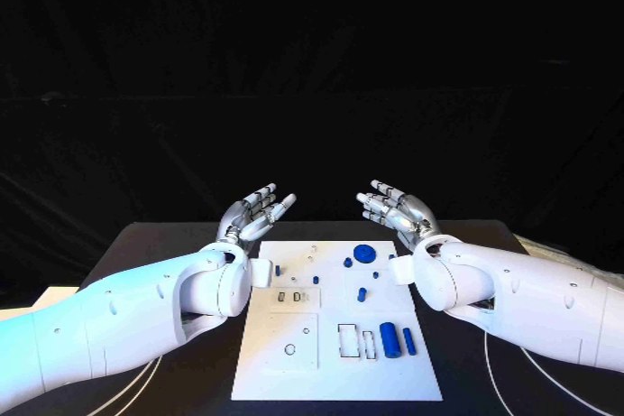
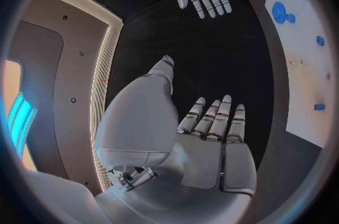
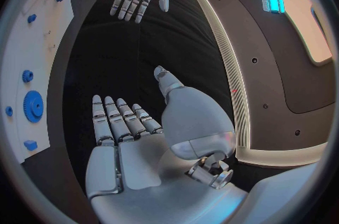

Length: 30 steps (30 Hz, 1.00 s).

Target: Assemble the parts on the task board

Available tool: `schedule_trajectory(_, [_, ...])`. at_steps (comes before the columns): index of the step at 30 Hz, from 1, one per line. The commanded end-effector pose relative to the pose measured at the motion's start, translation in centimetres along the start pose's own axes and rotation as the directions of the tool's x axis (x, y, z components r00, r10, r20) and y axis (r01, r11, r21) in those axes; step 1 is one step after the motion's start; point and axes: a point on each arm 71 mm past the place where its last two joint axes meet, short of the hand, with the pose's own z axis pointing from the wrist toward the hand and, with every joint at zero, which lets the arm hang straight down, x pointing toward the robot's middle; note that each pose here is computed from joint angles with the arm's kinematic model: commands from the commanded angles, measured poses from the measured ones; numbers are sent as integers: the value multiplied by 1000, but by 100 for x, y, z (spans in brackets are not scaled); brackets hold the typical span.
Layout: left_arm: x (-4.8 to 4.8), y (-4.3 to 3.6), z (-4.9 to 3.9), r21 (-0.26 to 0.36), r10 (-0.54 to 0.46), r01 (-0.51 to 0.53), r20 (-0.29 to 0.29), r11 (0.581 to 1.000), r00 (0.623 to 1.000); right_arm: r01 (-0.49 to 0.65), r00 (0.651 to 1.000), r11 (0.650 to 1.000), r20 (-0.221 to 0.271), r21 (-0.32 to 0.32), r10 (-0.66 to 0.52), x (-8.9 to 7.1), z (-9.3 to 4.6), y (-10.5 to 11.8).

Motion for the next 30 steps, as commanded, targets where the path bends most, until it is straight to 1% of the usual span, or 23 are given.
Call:
schedule_trajectory(1, [58, -19, 6, 13, -25, 26, -73, 1000, 997, 26, 973, 1000, -229, 12, -23, 140, 24, -4])
schedule_trajectory(4, [58, -19, 6, 13, -25, 26, -73, 1000, 997, 41, 961, 999, -275, 16, -35, 153, 46, -5])
schedule_trajectory(6, [58, -19, 6, 13, -25, 26, -73, 1000, 997, 48, 955, 999, -294, 18, -40, 158, 56, -6])
schedule_trajectory(10, [58, -19, 6, 13, -25, 26, -73, 1000, 997, 55, 949, 998, -313, 20, -45, 162, 64, -6])
schedule_trajectory(11, [-88, -85, -17, 37, -35, 38, -77, 999, 996, 311, 923, 943, -197, -118, -329, -79, 144, 173])
schedule_trajectory(15, [-113, -121, -35, 40, -40, 44, -90, 998, 995, 401, 887, 901, -177, -165, -427, -150, 159, 243])
schedule_trajectory(18, [-130, -162, -57, 41, -43, 48, -103, 998, 994, 461, 854, 866, -166, -196, -492, -186, 162, 299])
schedule_trajectory(23, [-163, -245, -118, 46, -46, 52, -124, 998, 991, 557, 785, 793, -154, -247, -599, -208, 179, 407])
schedule_trajectory(24, [-166, -261, -132, 47, -47, 53, -129, 997, 991, 578, 768, 775, -152, -256, -622, -210, 183, 427])
schedule_trajectory(25, [-166, -285, -152, 48, -50, 57, -136, 997, 989, 610, 738, 745, -147, -270, -658, -211, 187, 452])
schedule_trajectory(27, [-159, -315, -178, 49, -54, 62, -147, 997, 988, 655, 693, 700, -141, -285, -707, -211, 191, 479])
schedule_trajectory(30, [-133, -362, -222, 50, -61, 71, -165, 996, 984, 735, 600, 608, -129, -301, -789, -203, 197, 512])
